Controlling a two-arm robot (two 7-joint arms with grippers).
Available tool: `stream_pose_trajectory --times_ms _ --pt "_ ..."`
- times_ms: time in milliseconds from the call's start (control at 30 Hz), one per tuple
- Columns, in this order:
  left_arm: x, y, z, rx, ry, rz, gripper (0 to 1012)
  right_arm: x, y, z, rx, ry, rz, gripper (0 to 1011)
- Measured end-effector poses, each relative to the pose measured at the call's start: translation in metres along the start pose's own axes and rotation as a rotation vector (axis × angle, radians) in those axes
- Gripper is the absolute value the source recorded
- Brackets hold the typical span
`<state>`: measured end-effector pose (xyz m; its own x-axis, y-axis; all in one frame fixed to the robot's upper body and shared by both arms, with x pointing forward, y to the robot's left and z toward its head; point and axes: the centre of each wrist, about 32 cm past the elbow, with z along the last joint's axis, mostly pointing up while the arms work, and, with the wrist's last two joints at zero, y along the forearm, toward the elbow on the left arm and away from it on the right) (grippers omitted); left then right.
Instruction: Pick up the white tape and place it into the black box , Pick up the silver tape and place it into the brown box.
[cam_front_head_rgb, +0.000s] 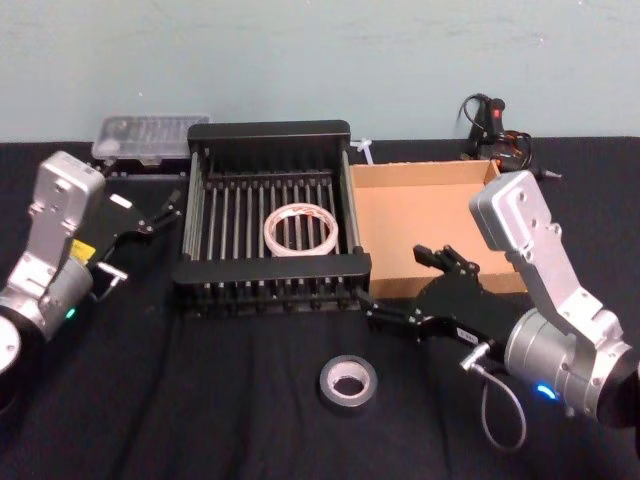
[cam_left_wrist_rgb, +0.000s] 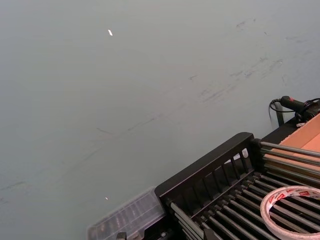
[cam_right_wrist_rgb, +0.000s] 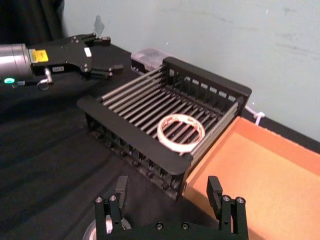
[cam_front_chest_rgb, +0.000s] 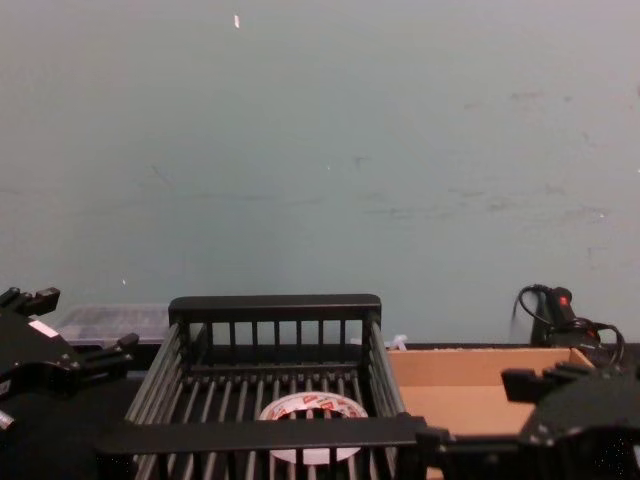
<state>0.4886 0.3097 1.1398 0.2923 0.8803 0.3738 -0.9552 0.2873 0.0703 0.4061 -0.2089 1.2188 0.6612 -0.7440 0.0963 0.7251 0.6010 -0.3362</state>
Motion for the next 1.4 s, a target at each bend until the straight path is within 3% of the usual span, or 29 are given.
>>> stream_pose_trajectory --times_ms 500,933,1400 --pt "0.0 0.0 0.0 0.0 0.0 0.0 1001 -0.0071 -0.007 -0.02 -0.095 0.04 0.038 1000" --pt "0.0 0.0 0.0 0.0 0.0 0.0 1001 -0.0048 0.016 -0.036 -0.142 0.047 0.041 1000" --pt "0.0 0.0 0.0 0.0 0.0 0.0 1001 -0.0074 0.03 -0.039 -0.172 0.037 0.064 1000"
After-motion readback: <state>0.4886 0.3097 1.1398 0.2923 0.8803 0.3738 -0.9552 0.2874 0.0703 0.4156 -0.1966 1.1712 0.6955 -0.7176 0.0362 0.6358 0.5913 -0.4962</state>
